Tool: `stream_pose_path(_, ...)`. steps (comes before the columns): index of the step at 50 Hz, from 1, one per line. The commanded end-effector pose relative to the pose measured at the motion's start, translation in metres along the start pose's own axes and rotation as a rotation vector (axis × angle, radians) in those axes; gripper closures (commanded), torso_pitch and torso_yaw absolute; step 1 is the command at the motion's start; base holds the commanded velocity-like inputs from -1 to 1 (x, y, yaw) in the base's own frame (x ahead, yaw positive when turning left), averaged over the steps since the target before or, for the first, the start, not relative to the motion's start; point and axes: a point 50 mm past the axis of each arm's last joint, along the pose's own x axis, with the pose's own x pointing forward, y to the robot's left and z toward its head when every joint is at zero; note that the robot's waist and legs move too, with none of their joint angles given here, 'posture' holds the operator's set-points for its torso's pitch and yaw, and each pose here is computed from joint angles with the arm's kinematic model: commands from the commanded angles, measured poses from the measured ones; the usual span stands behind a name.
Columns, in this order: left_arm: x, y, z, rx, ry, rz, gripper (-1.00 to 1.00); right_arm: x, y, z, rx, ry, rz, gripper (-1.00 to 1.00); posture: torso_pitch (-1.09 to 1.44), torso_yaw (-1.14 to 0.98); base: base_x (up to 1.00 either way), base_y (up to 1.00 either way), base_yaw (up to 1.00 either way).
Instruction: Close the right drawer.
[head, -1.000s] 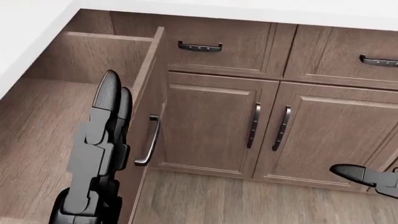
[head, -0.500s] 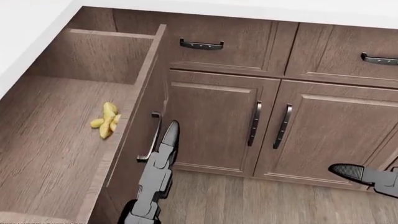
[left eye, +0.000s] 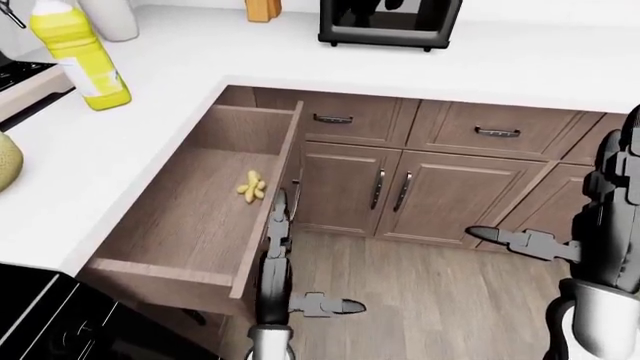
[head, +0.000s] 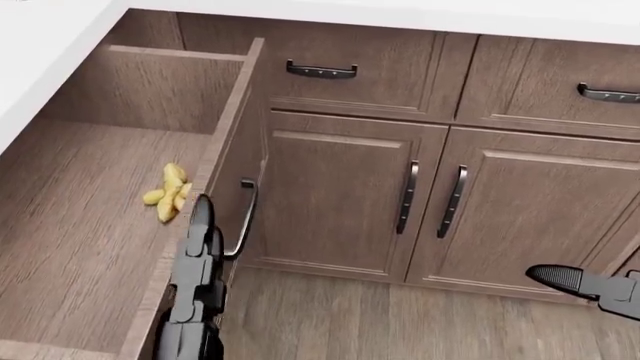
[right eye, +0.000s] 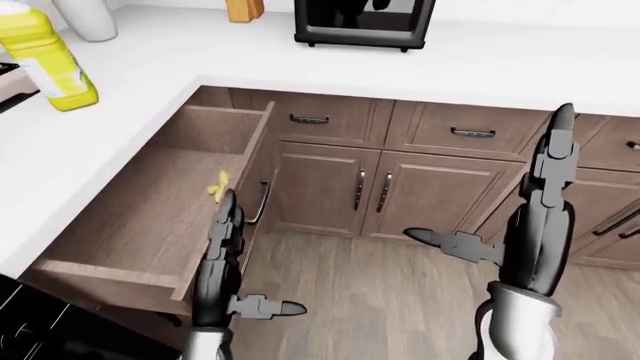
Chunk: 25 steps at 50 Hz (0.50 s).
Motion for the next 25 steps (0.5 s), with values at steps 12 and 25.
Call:
stream_pose_path(12,0.008,0.008,0.009,-0.012,-0.056,0.094,-1.00,0.003,-0.003,0.013,-0.002,-0.074,-0.017,-1.00,0.00,0.00,0.00,0.00,0.00)
stream_pose_path(25,0.006,-0.003,-0.006,0.019,0.013,0.000,-1.00,0.004,-0.003,0.009,-0.002,-0.075,-0.016,-1.00,0.00,0.00,0.00,0.00,0.00)
